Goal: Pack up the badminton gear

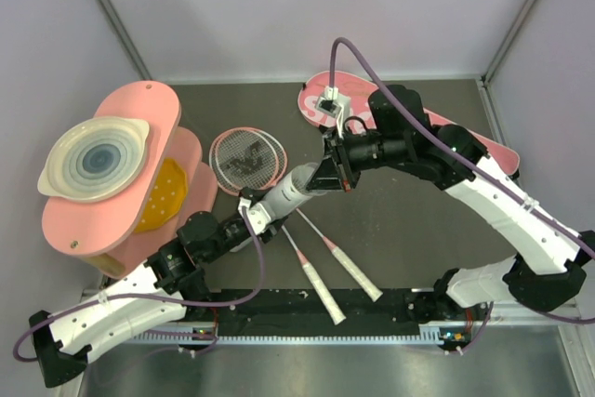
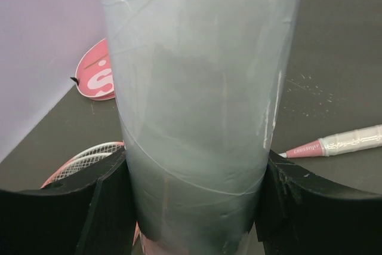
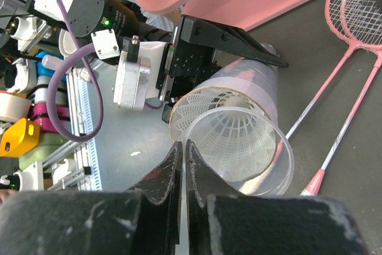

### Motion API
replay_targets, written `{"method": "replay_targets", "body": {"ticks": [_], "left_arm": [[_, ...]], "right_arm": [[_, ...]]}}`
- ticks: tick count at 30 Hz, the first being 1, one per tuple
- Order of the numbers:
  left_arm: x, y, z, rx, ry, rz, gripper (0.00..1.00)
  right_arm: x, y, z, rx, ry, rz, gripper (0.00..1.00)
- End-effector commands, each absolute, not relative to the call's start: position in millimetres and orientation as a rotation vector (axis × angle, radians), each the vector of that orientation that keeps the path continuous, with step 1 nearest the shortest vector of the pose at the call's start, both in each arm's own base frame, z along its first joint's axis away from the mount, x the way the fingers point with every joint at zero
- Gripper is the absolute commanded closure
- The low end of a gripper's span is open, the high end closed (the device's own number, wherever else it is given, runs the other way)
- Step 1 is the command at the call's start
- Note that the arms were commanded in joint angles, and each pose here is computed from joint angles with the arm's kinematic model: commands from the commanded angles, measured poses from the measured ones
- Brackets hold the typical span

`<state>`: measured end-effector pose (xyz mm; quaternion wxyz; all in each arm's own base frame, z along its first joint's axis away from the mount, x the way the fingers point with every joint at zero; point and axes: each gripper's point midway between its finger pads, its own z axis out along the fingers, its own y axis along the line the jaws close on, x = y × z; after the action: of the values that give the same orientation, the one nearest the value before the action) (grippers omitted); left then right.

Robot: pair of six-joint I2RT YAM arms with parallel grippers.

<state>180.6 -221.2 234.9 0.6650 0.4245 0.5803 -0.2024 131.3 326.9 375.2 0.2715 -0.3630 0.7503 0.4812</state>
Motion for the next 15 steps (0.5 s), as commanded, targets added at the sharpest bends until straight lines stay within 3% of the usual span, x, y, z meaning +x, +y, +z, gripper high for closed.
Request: {"method": "replay_targets", "body": {"ticks": [1, 15], "left_arm": [[179.6, -223.8, 275.5, 0.893, 1.191, -0.484, 0.89], [179.8, -223.7, 274.8, 0.896, 1.19, -0.481, 0.89]], "right_arm": [[131.5, 332.8, 384.2, -1.0, 1.989, 1.282, 1.0], [131.2, 336.6, 387.8, -0.996, 1.989, 1.303, 1.0]]}}
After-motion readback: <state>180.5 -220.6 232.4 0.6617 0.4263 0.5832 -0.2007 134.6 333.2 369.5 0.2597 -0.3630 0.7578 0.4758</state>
